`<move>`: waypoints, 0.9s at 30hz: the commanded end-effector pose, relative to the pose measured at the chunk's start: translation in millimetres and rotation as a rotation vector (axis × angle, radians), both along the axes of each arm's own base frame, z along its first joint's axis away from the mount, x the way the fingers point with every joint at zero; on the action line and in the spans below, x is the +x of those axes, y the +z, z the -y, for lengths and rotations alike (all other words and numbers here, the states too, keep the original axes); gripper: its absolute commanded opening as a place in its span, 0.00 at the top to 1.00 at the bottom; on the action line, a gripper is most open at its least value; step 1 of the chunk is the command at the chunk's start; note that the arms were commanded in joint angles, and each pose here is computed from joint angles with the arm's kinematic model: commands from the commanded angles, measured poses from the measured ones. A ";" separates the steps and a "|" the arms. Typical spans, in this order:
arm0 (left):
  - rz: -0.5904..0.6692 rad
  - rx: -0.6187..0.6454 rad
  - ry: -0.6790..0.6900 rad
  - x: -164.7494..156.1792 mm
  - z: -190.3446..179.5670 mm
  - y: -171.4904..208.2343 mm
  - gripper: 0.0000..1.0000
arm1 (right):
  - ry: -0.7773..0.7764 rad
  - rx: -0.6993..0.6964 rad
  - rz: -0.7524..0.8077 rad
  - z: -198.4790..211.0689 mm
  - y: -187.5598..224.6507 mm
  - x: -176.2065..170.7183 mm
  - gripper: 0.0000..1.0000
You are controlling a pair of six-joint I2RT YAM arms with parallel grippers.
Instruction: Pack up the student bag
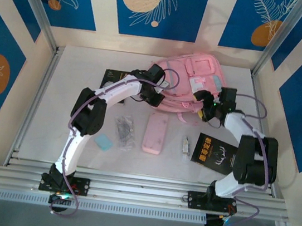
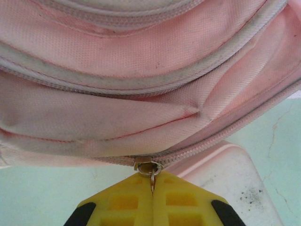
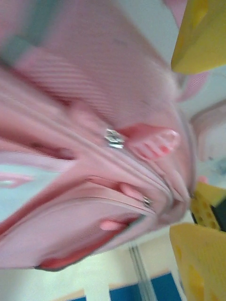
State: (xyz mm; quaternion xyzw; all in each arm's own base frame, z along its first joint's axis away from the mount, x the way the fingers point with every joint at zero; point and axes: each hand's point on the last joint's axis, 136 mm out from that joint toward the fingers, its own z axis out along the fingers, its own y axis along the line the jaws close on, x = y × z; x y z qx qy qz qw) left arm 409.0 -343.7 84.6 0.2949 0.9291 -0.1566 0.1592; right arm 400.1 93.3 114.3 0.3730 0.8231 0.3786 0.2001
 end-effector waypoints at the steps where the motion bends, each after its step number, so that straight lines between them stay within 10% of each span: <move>1: -0.093 -0.006 0.001 -19.1 5.1 -0.2 1.00 | -0.045 0.117 0.059 -27.0 8.4 -7.4 0.09; 14: -0.135 -0.047 -0.023 -42.5 18.1 16.3 1.00 | -0.158 0.162 0.014 -88.3 -47.2 23.2 0.16; 19: -0.126 0.008 -0.040 -45.0 7.7 10.6 1.00 | -0.151 0.180 0.040 -91.6 -55.9 35.0 0.96; 27: -0.150 0.230 -0.013 -26.5 -62.5 -21.1 1.00 | 0.132 0.036 0.124 -87.0 -28.5 28.5 1.00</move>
